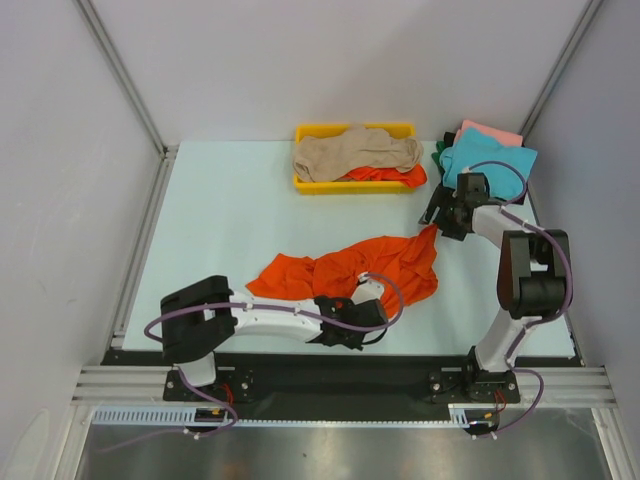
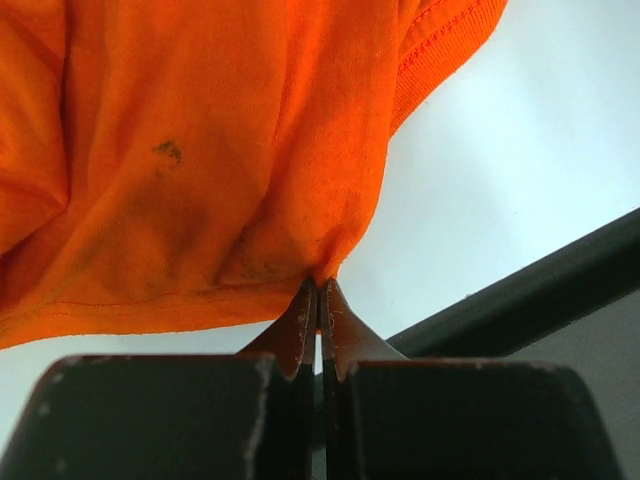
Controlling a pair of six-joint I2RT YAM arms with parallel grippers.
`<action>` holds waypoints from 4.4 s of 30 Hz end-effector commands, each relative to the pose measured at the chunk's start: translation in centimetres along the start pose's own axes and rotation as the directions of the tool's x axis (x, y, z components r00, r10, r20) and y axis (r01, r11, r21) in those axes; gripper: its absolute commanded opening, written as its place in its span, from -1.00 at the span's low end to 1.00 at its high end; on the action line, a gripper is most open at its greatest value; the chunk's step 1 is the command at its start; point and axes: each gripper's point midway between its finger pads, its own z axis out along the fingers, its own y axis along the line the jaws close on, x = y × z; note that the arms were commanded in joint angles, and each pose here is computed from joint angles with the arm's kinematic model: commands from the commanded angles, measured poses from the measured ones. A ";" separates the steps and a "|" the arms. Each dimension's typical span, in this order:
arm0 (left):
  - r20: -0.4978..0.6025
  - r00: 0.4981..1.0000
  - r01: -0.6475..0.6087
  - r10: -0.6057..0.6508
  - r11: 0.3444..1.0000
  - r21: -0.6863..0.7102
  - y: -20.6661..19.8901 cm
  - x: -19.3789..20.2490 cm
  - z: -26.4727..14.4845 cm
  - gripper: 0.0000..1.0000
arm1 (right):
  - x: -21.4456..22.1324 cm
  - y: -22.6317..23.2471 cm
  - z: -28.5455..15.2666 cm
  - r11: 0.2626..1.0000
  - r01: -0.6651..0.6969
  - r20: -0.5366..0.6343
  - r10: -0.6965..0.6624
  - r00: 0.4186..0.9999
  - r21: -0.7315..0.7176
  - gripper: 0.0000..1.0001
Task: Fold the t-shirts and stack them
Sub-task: Flatten the tshirt out
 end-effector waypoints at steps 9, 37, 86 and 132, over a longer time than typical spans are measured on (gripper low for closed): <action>-0.042 0.999 0.024 -0.025 0.999 -0.046 2.1 2.6 0.1 -0.99 | -1.8 1.5 1.8 0.999 0.014 0.013 -0.014 1.000 -0.037 -0.71; 0.748 0.655 0.345 -0.108 0.923 -0.169 21.2 -17.8 -40.0 -0.99 | -9.3 13.8 -37.0 0.829 0.514 0.749 -0.194 0.633 -0.219 -1.00; 0.453 0.757 0.601 -0.471 0.774 -0.200 38.9 -19.5 -17.2 0.61 | -9.7 12.5 -13.6 0.910 0.412 0.386 -0.365 0.847 -0.042 0.75; 0.510 0.781 0.505 -0.360 0.845 -0.177 29.9 -7.4 -19.4 0.66 | -11.9 13.5 2.6 0.871 0.484 0.349 -0.480 0.805 0.082 -0.42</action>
